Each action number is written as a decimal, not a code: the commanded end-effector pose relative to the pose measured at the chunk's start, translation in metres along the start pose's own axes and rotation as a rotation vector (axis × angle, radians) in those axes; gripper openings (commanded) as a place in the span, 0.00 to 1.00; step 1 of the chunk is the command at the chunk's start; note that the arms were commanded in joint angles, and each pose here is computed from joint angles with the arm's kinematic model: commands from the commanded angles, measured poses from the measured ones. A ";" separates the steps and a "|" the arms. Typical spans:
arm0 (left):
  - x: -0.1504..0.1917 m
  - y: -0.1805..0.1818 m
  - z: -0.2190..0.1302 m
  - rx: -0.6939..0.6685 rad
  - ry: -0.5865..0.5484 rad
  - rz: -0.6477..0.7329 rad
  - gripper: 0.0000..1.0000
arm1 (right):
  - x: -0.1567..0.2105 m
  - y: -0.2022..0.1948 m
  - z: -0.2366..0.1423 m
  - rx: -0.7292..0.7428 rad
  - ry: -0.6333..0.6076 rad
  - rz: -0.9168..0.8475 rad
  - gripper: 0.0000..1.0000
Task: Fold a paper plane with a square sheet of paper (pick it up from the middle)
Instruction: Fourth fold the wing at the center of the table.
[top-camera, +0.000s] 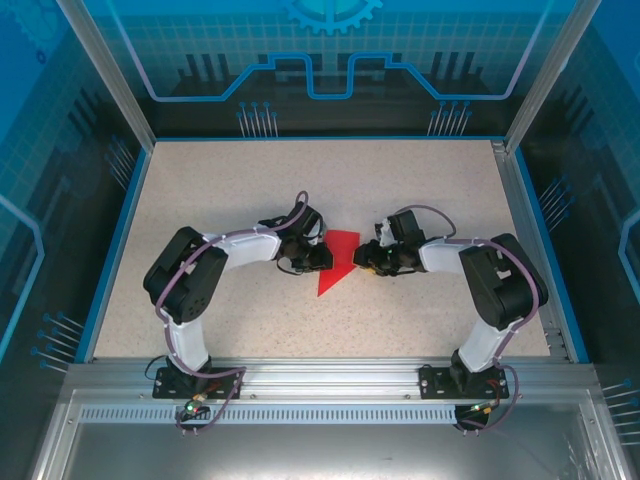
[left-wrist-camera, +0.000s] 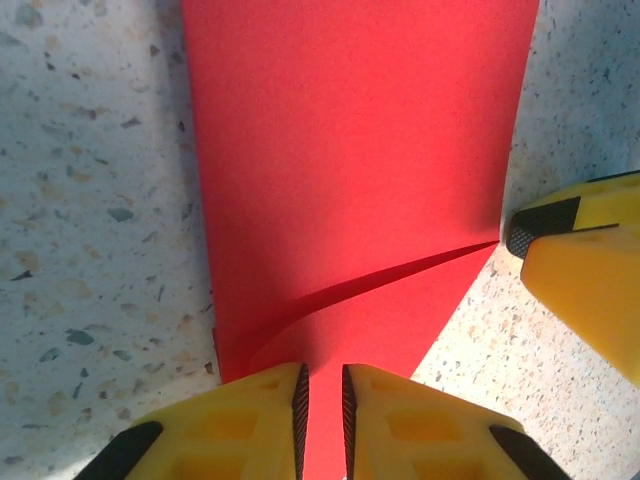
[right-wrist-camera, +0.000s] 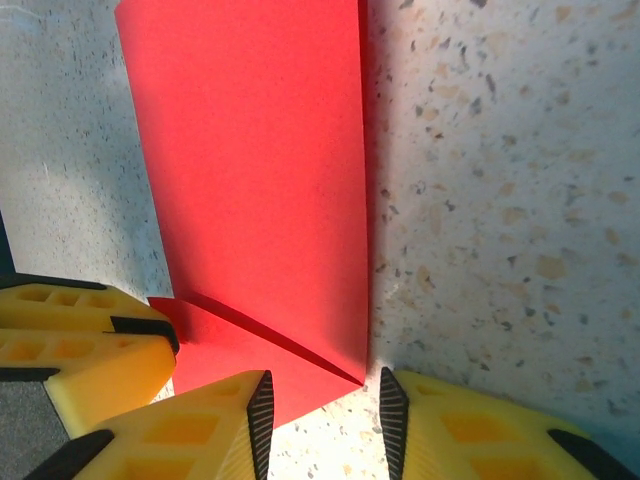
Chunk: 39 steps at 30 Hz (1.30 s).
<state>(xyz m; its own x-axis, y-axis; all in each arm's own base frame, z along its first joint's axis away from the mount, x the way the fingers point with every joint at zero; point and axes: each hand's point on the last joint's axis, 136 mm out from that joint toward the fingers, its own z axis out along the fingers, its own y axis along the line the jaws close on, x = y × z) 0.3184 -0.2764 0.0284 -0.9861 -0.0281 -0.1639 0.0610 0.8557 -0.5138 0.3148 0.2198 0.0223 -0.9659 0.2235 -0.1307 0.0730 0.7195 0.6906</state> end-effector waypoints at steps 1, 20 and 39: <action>-0.002 0.012 0.005 -0.046 0.015 -0.001 0.19 | 0.004 0.006 0.006 -0.015 0.030 0.008 0.36; 0.010 0.027 0.014 -0.079 0.047 -0.014 0.16 | -0.006 0.026 0.003 -0.056 -0.002 0.038 0.36; 0.005 0.021 0.007 -0.070 0.020 -0.011 0.18 | -0.004 0.014 -0.008 0.028 -0.047 0.105 0.36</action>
<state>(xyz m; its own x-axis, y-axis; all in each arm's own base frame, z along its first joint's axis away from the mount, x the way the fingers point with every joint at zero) 0.3178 -0.2718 0.0151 -0.9895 -0.0284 -0.1417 0.0447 0.8725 -0.4865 0.3313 0.2298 0.0372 -0.9484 0.3014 -0.0984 0.1434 0.6844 0.7149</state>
